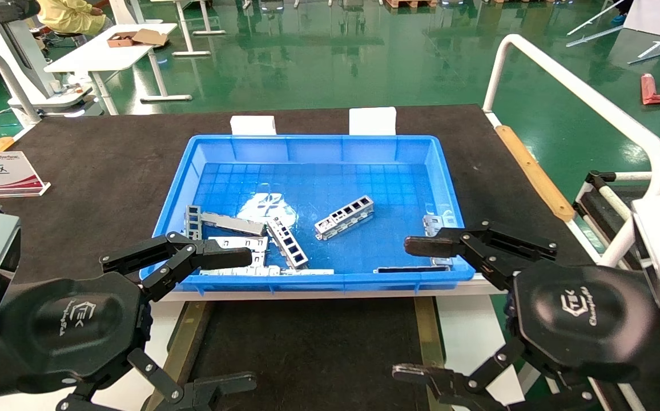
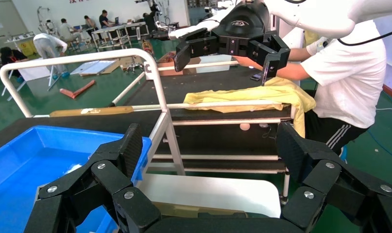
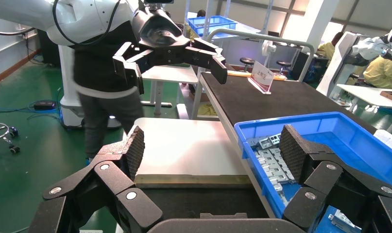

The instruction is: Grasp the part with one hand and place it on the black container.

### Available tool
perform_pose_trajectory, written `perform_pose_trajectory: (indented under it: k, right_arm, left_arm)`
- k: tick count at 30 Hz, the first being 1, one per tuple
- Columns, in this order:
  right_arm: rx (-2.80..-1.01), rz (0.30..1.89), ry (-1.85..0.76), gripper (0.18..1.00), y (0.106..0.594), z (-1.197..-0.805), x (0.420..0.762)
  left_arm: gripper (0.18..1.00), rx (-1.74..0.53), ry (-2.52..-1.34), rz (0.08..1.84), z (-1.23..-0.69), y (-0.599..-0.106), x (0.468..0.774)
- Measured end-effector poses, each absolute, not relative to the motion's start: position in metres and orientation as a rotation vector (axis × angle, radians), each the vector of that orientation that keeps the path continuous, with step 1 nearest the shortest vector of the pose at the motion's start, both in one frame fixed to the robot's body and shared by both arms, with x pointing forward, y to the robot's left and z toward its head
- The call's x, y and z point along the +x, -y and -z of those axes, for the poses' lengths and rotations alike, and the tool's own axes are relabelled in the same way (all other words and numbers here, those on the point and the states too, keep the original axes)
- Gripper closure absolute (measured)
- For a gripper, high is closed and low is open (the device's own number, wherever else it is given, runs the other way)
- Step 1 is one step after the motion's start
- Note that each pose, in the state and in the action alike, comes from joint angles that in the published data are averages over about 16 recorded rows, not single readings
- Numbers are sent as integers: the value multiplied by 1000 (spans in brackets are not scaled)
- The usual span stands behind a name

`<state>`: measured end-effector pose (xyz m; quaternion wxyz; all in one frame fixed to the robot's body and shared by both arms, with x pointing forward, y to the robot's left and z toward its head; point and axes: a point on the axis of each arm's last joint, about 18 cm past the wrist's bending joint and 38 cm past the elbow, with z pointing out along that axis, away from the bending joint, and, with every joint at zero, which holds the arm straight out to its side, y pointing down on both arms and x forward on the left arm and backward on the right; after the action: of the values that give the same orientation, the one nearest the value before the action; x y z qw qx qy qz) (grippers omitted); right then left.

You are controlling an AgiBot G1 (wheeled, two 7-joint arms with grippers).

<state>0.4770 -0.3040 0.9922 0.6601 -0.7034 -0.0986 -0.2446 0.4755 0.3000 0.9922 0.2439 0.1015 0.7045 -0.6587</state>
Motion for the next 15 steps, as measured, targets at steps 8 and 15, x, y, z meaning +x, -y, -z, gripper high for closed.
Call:
perform_pose_trajectory:
  k: [8,15]
  right_arm:
    - [-1592,553,223,178,304,-992,477]
    - [-1592,553,223,178,304,-992,477]
  left_arm:
    - [184,277,-1924,1799,-992,-300,475]
    - [184,277,-1924,1799,-992,-300,475]
